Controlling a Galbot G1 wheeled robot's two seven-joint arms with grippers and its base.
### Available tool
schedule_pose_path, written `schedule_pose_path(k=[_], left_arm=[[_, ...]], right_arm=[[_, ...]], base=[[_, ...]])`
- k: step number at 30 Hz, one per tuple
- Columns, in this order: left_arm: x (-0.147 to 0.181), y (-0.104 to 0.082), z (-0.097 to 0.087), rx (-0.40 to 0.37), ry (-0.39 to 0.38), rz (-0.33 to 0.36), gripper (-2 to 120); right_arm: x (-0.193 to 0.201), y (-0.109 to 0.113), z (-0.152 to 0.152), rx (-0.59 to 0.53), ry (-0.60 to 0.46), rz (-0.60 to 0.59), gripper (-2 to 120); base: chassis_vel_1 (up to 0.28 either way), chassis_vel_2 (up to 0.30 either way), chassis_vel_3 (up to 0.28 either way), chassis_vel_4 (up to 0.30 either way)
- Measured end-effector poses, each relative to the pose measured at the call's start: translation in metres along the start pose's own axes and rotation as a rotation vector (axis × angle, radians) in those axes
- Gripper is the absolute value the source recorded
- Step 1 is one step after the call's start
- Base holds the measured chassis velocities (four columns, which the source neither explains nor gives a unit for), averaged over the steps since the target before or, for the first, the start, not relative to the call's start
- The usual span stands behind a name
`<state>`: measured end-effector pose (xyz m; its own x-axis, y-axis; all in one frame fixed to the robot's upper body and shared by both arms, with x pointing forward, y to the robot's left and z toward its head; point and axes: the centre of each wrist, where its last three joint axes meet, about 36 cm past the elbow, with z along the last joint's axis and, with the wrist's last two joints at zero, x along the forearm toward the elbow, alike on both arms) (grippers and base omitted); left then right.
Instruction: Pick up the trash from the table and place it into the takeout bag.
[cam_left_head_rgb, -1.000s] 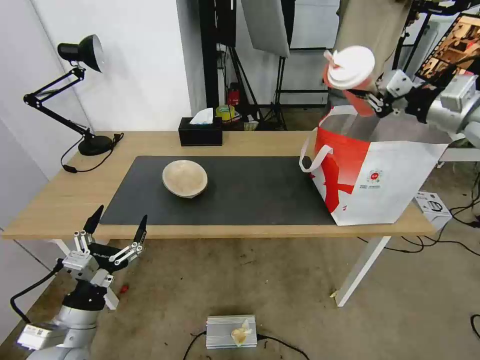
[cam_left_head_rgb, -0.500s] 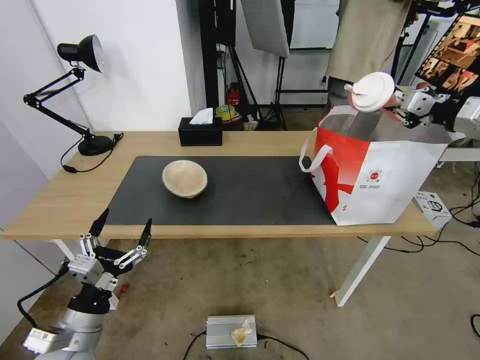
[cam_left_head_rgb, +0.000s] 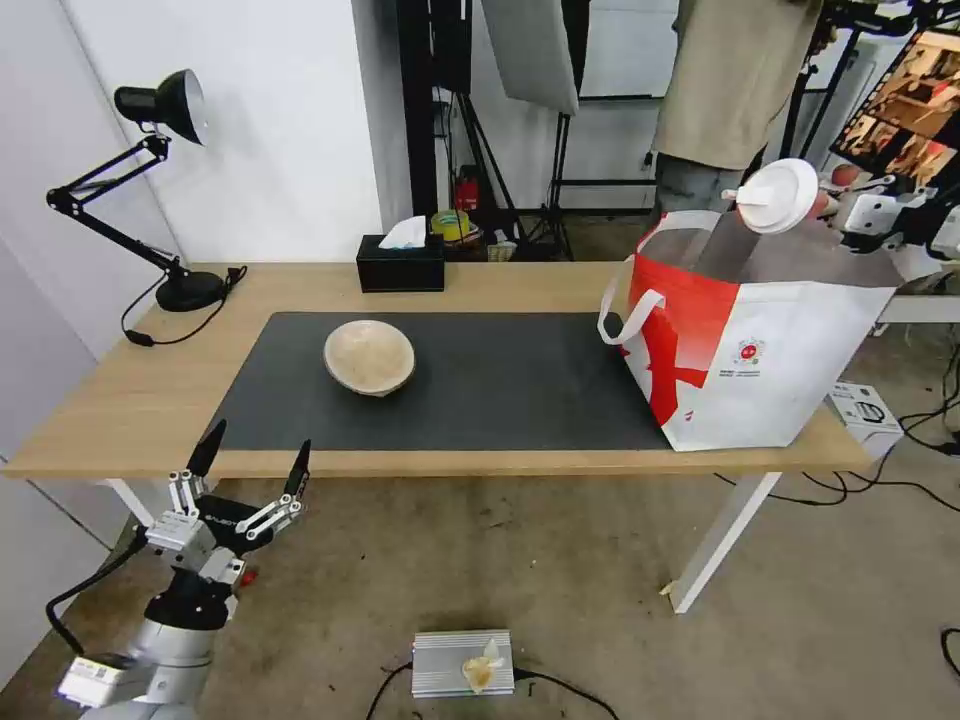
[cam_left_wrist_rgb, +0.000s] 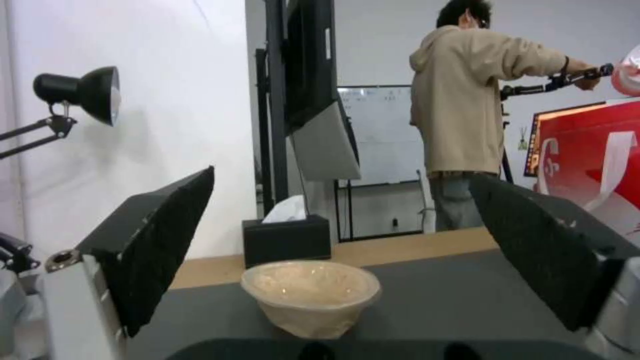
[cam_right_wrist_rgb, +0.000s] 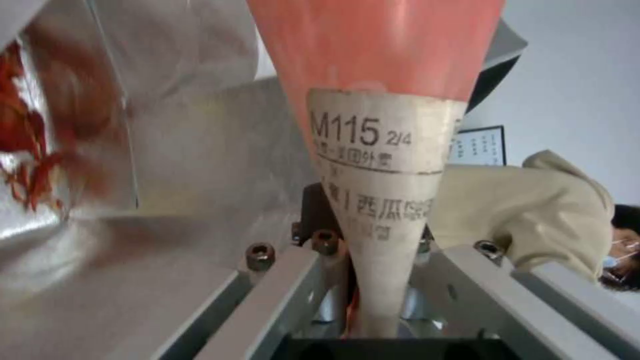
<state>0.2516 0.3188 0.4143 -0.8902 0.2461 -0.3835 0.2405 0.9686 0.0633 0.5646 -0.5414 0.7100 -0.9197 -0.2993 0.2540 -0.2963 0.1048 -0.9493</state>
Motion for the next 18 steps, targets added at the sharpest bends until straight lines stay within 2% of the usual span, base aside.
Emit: schedule_pose_path(k=[7,18], left_arm=[[0.003,0.002,0.002,-0.005,0.005,-0.006,100],[0.006,0.004,0.004,-0.009,0.005,-0.014,100]], right_arm=[[-0.011,-0.001,0.006,0.043,0.016,-0.021,3],[-0.026,0.006,0.003,0.050,0.011,-0.043,3]], base=[[0.000,0.000,0.000,0.000],[0.000,0.000,0.000,0.000]])
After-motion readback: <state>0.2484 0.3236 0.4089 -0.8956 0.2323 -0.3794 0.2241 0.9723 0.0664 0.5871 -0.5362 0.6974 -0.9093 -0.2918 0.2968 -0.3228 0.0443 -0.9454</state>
